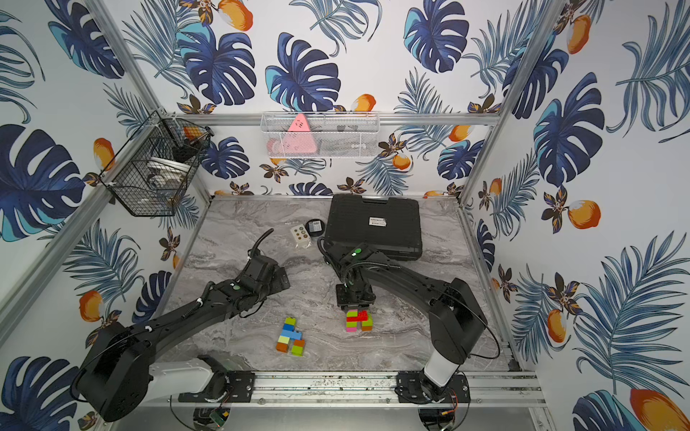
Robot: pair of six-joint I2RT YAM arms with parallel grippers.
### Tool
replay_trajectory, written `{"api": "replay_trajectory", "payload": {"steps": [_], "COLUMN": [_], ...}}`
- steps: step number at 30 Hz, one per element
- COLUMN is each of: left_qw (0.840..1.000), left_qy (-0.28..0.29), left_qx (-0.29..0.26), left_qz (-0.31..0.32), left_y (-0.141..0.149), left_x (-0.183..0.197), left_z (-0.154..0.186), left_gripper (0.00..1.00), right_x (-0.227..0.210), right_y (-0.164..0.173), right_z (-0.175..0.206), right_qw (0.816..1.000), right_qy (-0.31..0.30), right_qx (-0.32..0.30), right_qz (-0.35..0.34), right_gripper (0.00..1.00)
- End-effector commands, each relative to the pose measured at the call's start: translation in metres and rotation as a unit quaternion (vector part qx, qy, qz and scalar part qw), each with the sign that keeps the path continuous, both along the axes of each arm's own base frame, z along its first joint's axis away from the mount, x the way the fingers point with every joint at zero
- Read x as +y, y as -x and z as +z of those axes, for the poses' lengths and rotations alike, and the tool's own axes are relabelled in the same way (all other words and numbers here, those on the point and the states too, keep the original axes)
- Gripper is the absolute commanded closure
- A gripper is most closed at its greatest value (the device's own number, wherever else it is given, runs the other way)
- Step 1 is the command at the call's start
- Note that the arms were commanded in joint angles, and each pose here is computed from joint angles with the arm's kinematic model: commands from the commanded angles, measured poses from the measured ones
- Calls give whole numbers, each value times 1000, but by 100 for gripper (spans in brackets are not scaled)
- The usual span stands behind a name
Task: Assemble the letter h with lego
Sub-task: Place the lego brick at the center of the board, then reset both arms
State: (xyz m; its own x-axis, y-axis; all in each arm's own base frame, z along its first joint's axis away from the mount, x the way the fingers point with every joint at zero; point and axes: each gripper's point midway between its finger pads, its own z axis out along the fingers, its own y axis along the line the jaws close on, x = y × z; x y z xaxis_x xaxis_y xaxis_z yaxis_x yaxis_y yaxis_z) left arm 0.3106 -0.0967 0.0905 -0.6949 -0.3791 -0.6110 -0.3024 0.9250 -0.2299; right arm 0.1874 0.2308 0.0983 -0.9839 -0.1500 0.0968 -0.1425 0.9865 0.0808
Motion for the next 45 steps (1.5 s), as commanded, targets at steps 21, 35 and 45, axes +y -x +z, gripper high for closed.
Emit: {"api": "replay_trajectory", "payload": {"steps": [21,35,45], "left_qw": [1000,995,935], "left_qy": [4,-59,-180], "left_qx": [-6,-80,-221], "left_qz": [-8,-6,-210], "left_y": [-5,-3,2], "left_x": [-4,8,-27], "left_z": [0,57,101], "left_gripper": [2,1,1], "right_x": [3,-20,-117], "right_y": [1,-59,-85], "right_z": [-41,66,139], "right_qw": [997,969,784], "right_qy": [1,-75,-44], "right_qx": [71,-233,-615], "right_qz": [7,-27,-69], "right_gripper": [54,0,1]}}
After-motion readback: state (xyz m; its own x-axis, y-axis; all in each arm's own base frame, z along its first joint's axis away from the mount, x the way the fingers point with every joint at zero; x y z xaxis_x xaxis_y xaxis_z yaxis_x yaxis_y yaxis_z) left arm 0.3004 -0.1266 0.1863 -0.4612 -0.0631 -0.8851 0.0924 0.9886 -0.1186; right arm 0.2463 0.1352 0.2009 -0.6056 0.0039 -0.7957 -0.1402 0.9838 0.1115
